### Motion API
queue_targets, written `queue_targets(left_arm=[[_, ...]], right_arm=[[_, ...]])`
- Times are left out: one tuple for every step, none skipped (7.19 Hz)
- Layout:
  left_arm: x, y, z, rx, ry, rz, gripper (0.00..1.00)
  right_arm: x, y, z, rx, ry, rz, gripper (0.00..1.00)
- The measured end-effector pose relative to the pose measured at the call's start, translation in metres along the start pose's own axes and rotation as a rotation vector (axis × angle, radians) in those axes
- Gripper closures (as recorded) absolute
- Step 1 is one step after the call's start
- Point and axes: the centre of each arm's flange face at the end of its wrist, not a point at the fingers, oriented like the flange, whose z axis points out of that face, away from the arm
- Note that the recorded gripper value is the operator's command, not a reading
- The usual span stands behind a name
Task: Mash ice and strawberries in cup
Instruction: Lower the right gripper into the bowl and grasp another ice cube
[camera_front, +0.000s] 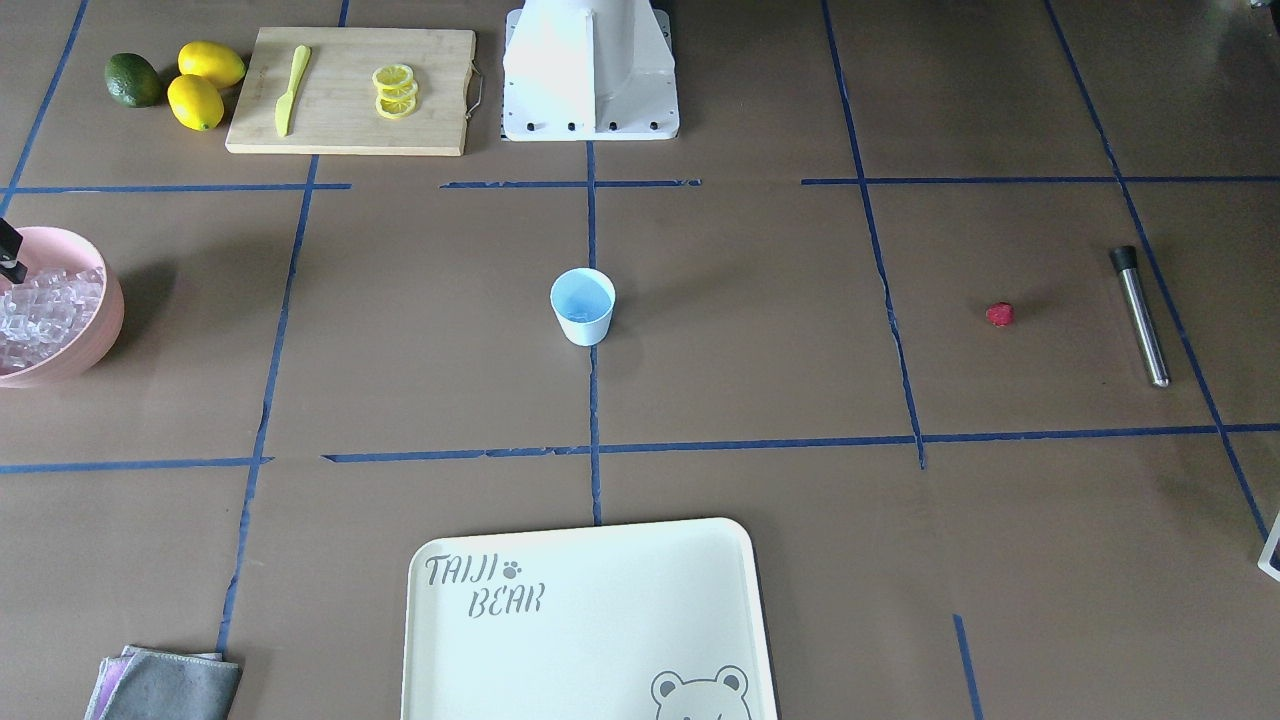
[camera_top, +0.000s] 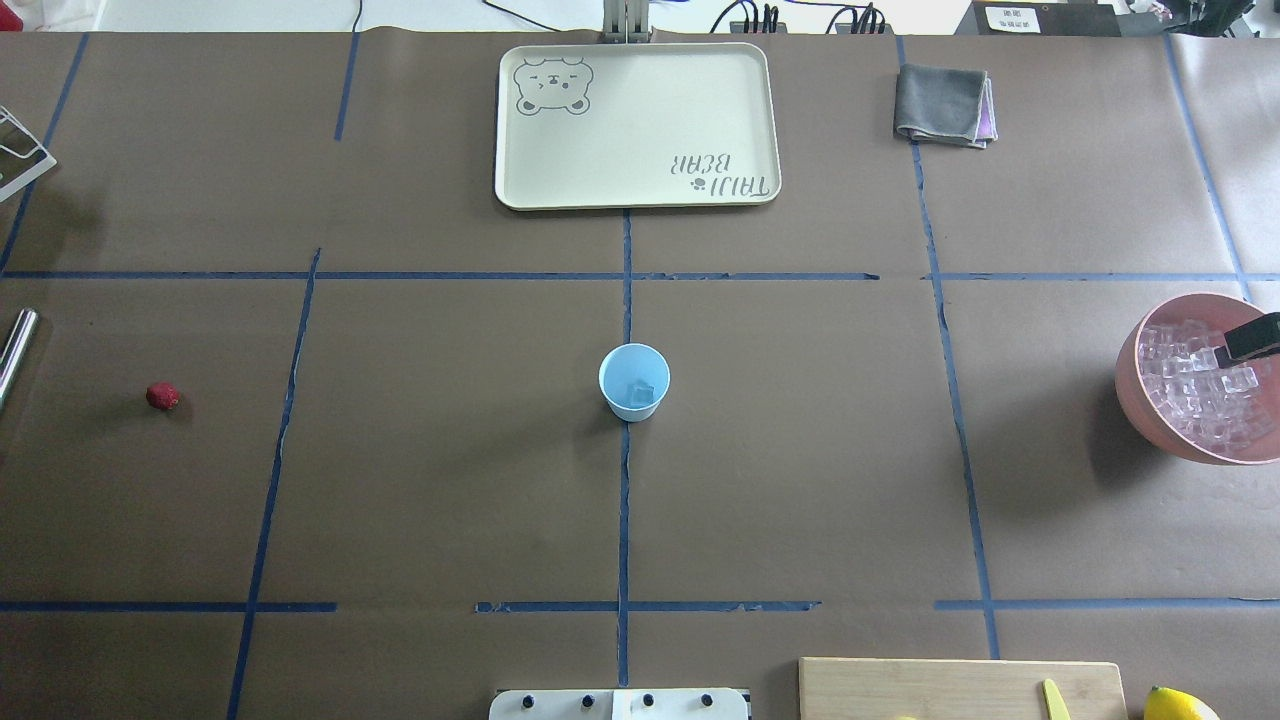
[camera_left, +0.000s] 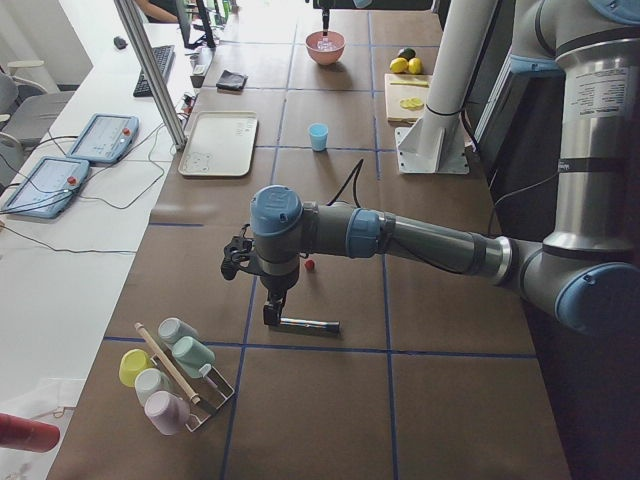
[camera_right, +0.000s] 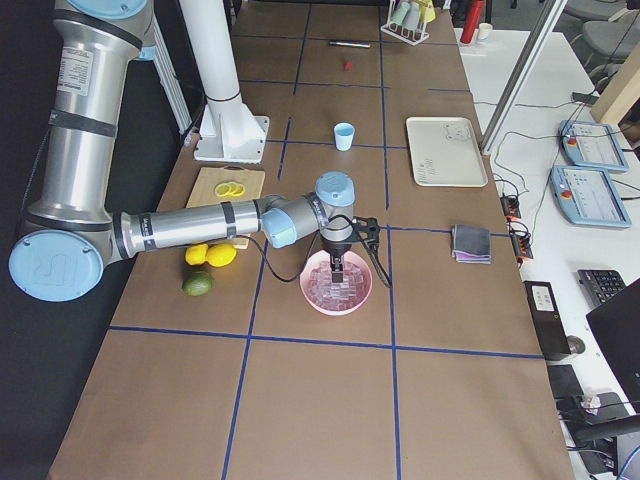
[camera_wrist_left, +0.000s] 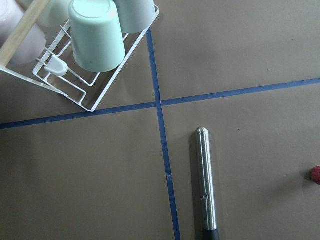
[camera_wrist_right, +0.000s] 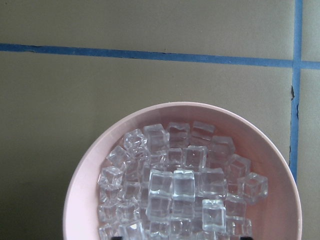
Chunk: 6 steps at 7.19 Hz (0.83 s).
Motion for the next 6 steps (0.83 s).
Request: queue_targets(left_arm=[[0.000, 0.000, 0.000, 0.000, 0.000, 0.000, 0.00], [0.000, 0.000, 0.000, 0.001, 0.000, 0.000, 0.00], [0.000, 0.000, 0.000, 0.001, 0.000, 0.001, 0.00], [0.001, 0.000, -0.001, 0.001, 0.001, 0.001, 0.00], [0.001, 0.000, -0.001, 0.001, 0.000, 0.001, 0.00], [0.001, 0.000, -0.001, 0.001, 0.000, 0.001, 0.00]], right_arm=[[0.009, -0.002, 0.011, -0.013, 0.008, 0.009, 0.38], [0.014, -0.003, 0.018, -0.021, 0.015, 0.013, 0.37], [0.018, -0.003, 0.022, -0.027, 0.022, 0.016, 0.36], [0.020, -0.002, 0.026, -0.032, 0.027, 0.018, 0.36], [0.021, -0.002, 0.029, -0.036, 0.030, 0.018, 0.36], [0.019, -0.001, 0.032, -0.044, 0.032, 0.015, 0.36]])
